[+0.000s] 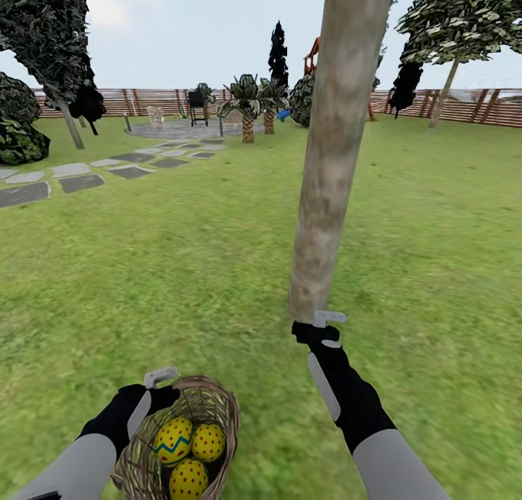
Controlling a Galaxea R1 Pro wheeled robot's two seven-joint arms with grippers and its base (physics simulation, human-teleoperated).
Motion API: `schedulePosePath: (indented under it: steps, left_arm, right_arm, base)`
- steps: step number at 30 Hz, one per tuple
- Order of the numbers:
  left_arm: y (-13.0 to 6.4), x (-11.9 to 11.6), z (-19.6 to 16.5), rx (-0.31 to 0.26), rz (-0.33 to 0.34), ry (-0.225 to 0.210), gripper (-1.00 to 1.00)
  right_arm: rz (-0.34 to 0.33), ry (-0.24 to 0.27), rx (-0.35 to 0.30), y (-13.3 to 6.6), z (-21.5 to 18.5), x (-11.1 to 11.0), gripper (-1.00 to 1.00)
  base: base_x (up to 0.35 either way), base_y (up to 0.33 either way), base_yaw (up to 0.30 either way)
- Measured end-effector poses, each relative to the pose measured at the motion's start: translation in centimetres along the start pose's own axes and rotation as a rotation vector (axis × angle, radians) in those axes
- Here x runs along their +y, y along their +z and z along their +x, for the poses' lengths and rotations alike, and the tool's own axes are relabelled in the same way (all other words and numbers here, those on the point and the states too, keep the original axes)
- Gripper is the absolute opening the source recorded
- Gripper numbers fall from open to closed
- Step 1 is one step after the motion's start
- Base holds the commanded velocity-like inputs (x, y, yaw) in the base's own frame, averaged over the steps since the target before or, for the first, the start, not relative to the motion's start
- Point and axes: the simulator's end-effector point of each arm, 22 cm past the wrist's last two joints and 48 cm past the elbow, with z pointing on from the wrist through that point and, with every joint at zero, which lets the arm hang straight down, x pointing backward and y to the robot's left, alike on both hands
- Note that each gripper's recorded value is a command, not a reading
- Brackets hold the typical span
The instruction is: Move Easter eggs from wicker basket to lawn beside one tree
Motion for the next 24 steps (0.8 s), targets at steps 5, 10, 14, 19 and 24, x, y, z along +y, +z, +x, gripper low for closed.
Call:
schedulePosePath:
  steps: [5,10,14,19,24]
  left_arm:
    - [0.8,0.0,0.4,-0.002,0.000,0.000,1.00]
    - [1.6,0.1,0.9,-0.003,0.000,0.000,1.00]
    - [2.3,0.2,1.2,-0.004,0.000,0.000,1.00]
    - [3.1,0.2,1.7,-0.004,0.001,0.000,1.00]
    - [3.9,0.2,2.2,-0.004,0.001,0.000,1.00]
  right_arm:
    - [-0.001,0.000,0.000,0.5,0.8,0.0,1.00]
    - [-0.013,-0.019,-0.005,0.8,1.6,0.7,1.00]
    - [-0.020,-0.028,-0.008,1.1,2.2,1.0,1.00]
    - [-0.022,-0.032,-0.008,1.5,3.0,1.1,1.00]
    - [-0.023,-0.034,-0.007,2.0,3.9,1.1,1.00]
  base:
    - [0.000,0.000,0.000]
    - [0.000,0.000,0.000]
    - [0.000,0.000,0.000]
    - [0.000,0.000,0.000]
    - [0.000,0.000,0.000]
